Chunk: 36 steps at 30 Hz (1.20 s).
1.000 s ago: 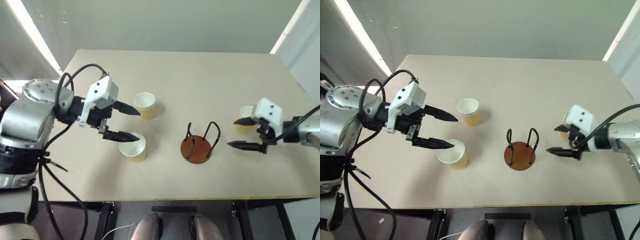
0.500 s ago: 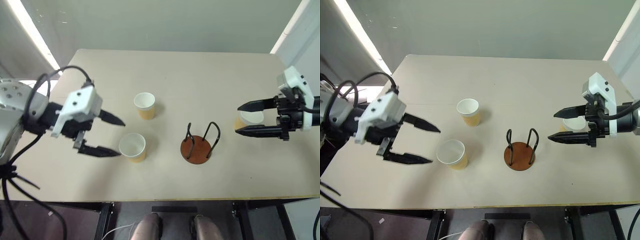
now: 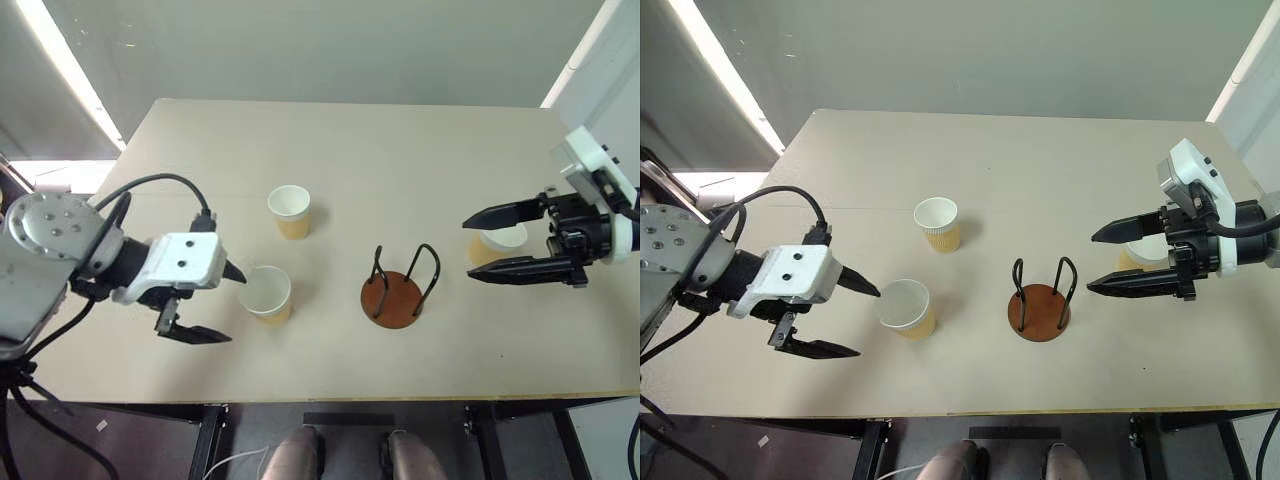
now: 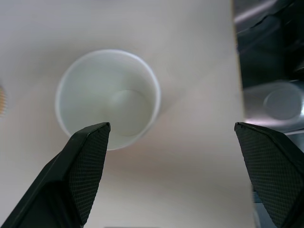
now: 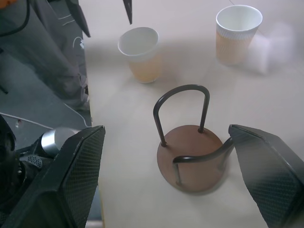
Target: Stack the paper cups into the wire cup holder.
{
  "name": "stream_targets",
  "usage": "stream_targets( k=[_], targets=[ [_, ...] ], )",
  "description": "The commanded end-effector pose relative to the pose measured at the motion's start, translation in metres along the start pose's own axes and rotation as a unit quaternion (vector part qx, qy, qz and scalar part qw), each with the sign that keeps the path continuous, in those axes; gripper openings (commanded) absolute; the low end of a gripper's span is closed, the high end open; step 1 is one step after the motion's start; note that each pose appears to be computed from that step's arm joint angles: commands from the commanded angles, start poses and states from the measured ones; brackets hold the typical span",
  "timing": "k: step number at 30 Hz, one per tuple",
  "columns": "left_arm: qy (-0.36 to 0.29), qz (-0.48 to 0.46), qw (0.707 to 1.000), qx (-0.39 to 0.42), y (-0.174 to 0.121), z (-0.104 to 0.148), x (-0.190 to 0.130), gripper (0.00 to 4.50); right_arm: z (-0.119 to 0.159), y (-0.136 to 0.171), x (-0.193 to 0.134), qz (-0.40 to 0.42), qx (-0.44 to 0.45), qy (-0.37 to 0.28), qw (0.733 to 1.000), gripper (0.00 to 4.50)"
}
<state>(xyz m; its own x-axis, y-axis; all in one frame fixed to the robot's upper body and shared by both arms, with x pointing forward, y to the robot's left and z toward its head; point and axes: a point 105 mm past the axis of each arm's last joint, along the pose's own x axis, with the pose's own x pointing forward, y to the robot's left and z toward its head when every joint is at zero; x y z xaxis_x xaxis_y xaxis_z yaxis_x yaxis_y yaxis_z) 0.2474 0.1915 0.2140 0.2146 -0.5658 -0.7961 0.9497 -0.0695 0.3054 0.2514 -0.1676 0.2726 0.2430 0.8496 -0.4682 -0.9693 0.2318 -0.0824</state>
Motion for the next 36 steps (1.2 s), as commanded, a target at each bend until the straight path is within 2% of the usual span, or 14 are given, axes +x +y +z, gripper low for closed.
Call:
stream_targets(
  k=[1,8,19,22,28,29,33,36],
  targets=[
    [0.001,0.011,1.0,0.023,0.004,0.005,0.002,4.5,0.007,0.003,-0.005,-0.009,-0.018,0.004,1.0,4.32],
    [-0.003,-0.009,0.999,0.042,-0.001,0.006,0.014,4.5,0.006,0.003,-0.005,-0.013,-0.014,0.011,1.0,4.32],
    [0.012,-0.01,0.996,0.083,0.009,-0.01,0.029,4.5,0.003,0.001,0.001,-0.012,-0.024,0.011,1.0,4.32],
    [-0.007,-0.015,0.995,0.099,0.012,-0.006,0.036,3.91,0.003,0.001,0.003,-0.011,-0.027,0.009,1.0,4.35],
    [-0.035,-0.02,0.99,0.137,0.023,0.005,0.044,1.88,0.004,0.001,0.005,-0.013,-0.03,0.006,0.999,4.35],
    [-0.042,-0.023,0.989,0.14,0.025,0.009,0.044,1.44,0.003,0.001,0.005,-0.016,-0.029,0.007,0.999,4.35],
    [-0.062,-0.037,0.985,0.159,0.03,0.018,0.037,0.17,-0.001,0.002,0.003,-0.014,-0.019,0.015,1.0,4.35],
    [-0.065,-0.039,0.981,0.178,0.034,0.021,0.034,0.05,-0.003,0.003,0.004,-0.013,-0.015,0.017,1.0,4.35]
  ],
)
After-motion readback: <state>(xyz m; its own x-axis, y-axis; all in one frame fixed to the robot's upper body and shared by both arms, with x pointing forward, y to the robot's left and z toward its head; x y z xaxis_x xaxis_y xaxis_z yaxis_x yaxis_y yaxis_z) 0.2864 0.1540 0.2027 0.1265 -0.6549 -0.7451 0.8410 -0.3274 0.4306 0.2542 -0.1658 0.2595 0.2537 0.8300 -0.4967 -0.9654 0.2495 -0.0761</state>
